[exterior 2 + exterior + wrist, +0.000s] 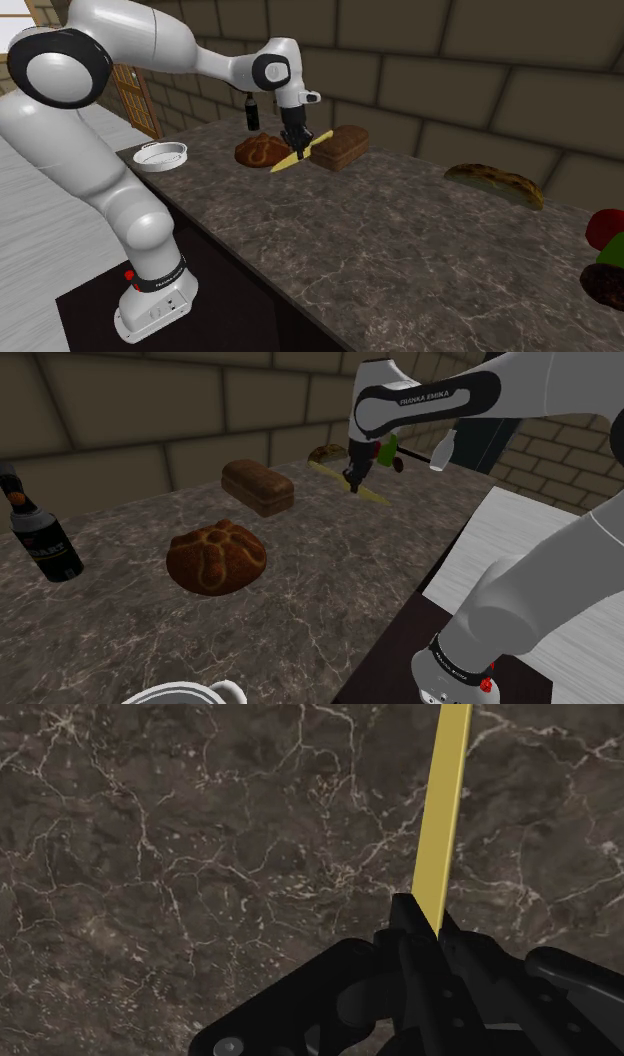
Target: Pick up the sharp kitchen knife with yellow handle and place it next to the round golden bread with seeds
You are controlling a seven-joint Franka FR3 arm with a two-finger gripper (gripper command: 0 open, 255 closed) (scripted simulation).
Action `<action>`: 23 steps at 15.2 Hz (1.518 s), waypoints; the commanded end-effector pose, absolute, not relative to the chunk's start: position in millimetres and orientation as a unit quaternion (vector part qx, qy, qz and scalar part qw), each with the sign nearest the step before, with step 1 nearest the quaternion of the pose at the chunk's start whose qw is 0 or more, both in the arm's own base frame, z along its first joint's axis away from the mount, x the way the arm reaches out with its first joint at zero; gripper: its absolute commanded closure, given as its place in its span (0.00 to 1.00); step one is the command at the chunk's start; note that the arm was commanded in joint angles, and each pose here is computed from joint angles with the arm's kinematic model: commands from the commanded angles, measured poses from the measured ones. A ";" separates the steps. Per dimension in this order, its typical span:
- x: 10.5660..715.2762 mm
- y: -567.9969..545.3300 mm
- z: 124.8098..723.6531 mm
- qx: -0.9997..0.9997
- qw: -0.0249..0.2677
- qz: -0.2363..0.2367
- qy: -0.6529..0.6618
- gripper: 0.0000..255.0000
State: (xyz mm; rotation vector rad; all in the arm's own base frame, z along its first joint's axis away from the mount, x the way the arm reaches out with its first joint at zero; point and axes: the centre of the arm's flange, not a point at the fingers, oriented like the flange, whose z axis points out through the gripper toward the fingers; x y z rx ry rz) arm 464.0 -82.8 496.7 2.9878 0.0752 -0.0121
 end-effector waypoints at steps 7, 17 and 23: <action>418.7 11.6 494.9 0.997 0.077 -0.004 0.024 1.00; 362.7 131.2 495.0 0.997 0.077 -0.004 0.024 1.00; 343.0 173.5 484.5 0.997 0.077 -0.004 0.024 1.00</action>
